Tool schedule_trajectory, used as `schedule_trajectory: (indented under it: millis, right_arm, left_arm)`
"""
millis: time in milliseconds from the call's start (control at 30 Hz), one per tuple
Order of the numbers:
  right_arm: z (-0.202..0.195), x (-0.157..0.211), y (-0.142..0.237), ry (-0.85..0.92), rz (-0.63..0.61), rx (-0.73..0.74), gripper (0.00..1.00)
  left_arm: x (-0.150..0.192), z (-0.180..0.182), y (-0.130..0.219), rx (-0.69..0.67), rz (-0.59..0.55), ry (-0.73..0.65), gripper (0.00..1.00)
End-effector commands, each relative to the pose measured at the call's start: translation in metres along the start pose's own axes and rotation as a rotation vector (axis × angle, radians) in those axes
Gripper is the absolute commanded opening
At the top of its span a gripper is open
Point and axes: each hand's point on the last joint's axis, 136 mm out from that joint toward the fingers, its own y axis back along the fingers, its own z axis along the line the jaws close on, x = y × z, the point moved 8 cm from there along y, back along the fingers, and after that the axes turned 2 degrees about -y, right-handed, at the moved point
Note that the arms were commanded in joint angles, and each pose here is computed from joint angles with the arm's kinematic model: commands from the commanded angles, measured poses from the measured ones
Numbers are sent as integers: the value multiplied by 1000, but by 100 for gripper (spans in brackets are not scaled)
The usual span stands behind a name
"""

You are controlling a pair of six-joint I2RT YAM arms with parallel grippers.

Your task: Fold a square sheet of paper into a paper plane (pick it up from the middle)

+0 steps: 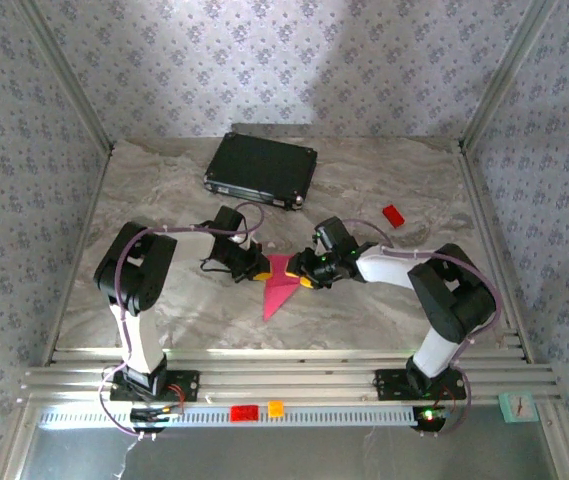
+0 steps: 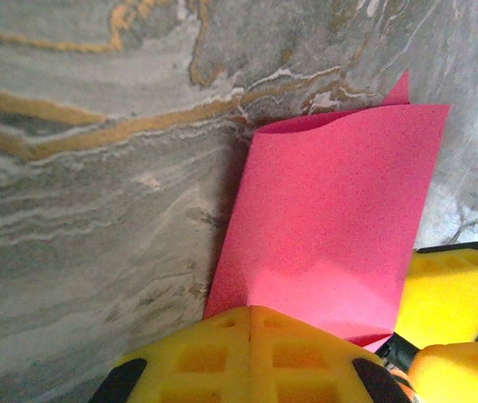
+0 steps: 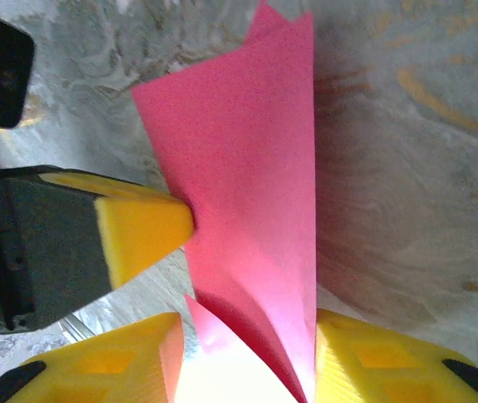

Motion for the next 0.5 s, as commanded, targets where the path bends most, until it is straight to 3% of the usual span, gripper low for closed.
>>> schedule_trajectory:
  millis: [0, 467]
  right_arm:
    - [12, -9, 3, 76, 17, -105, 44]
    - [10, -34, -6, 100, 44, -127, 33]
  left_arm:
    - [6, 25, -9, -85, 27, 51, 0]
    - [6, 25, -9, -83, 33, 45, 0]
